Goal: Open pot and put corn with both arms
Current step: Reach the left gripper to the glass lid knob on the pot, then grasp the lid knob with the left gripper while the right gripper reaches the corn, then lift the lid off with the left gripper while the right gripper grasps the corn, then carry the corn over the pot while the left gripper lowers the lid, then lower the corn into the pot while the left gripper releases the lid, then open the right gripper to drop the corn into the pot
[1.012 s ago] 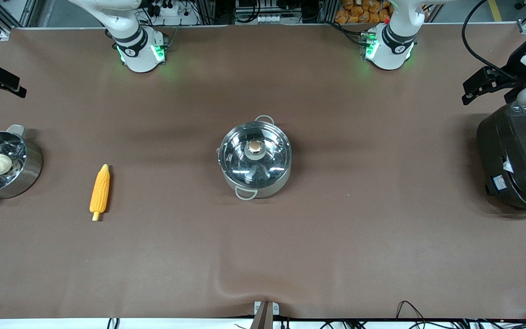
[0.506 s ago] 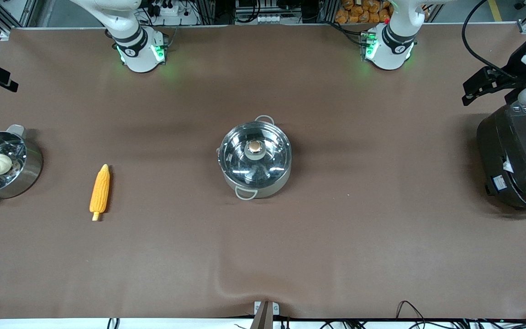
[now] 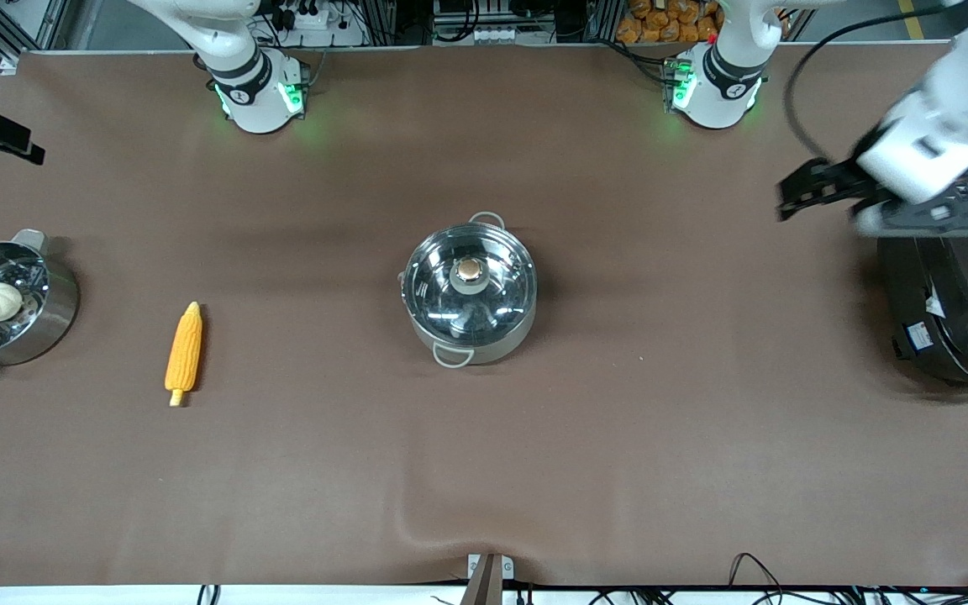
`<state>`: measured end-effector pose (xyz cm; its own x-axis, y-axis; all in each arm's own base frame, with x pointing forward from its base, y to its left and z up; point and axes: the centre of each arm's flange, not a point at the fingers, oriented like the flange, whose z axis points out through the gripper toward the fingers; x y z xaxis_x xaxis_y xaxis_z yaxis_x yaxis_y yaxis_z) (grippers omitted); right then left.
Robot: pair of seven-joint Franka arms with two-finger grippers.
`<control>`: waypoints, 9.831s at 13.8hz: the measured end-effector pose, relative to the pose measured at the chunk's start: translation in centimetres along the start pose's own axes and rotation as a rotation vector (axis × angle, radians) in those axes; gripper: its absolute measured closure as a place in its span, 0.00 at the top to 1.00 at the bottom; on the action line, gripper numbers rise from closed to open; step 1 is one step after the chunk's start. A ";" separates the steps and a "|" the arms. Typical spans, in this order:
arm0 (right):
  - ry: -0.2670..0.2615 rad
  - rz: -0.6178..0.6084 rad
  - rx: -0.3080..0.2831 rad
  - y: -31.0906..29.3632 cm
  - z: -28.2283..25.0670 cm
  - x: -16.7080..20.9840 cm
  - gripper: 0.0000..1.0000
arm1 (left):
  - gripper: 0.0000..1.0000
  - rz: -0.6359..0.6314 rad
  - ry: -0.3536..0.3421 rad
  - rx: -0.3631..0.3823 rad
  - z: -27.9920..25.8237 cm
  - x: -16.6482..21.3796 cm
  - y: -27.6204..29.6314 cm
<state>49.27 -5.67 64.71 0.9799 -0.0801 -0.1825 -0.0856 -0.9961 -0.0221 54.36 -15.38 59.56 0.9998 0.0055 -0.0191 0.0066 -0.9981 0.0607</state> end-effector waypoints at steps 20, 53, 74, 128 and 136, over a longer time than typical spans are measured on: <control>-0.083 0.027 0.005 4.0 18.5 16.1 1.00 | 1.00 -0.179 0.021 -0.060 22.0 -5.1 36.2; -0.003 -0.016 0.007 2.6 43.2 21.9 1.00 | 0.51 -0.200 0.077 -0.009 17.6 -4.0 34.2; -0.025 -0.127 -0.022 -8.9 31.2 21.9 0.39 | 0.51 -0.086 -0.009 0.077 28.7 7.4 -5.2; -0.011 -0.185 -0.002 -51.6 33.1 6.7 1.00 | 1.00 -0.204 0.066 0.086 -7.7 0.9 -17.1; -0.021 -0.181 0.027 -31.5 24.3 18.0 1.00 | 1.00 -0.204 0.040 0.067 -8.9 -1.7 -16.6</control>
<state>65.20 25.19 38.25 0.9758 0.1014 -0.1939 0.0867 -0.9928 -0.0832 52.72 1.75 67.50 0.9778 0.2088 0.0157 0.2090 -0.9779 -0.0067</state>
